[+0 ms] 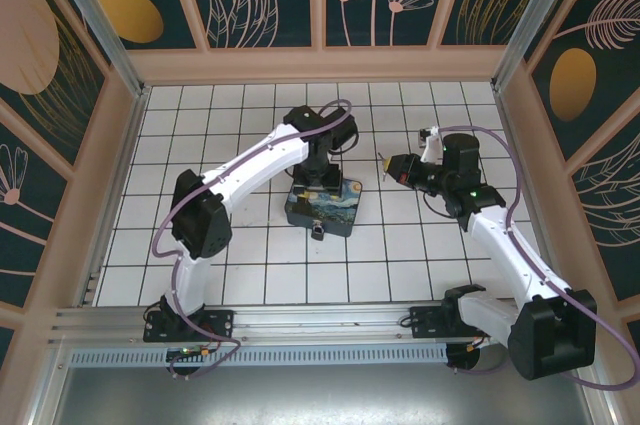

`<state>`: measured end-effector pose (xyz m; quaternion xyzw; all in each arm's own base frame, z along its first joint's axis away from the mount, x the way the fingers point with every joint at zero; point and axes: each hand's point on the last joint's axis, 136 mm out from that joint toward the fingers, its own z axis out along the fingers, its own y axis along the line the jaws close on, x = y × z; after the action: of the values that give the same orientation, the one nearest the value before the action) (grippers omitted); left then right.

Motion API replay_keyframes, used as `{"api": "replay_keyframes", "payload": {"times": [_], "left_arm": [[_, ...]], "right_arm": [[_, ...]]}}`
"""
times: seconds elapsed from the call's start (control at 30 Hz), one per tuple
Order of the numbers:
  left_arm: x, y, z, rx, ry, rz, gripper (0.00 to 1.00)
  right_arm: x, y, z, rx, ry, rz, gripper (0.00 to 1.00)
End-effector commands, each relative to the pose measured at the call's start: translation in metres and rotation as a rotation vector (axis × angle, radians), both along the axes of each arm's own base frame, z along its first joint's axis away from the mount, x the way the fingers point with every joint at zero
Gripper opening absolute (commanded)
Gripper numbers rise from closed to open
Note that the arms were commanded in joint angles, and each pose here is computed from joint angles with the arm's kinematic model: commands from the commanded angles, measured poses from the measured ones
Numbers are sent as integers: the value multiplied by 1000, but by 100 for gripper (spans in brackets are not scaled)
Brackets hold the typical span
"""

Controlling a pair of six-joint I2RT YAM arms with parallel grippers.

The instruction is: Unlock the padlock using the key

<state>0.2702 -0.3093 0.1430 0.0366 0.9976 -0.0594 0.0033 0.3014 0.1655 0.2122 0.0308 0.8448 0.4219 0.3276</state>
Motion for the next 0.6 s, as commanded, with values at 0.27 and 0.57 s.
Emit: {"api": "replay_keyframes", "payload": {"times": [0.27, 0.57], "left_arm": [[-53, 14, -26, -272, -396, 83, 72], [-63, -5, -78, -231, -595, 112, 89]], "right_arm": [[0, 1, 12, -28, -25, 2, 0], [2, -5, 9, -53, -23, -45, 0]]}}
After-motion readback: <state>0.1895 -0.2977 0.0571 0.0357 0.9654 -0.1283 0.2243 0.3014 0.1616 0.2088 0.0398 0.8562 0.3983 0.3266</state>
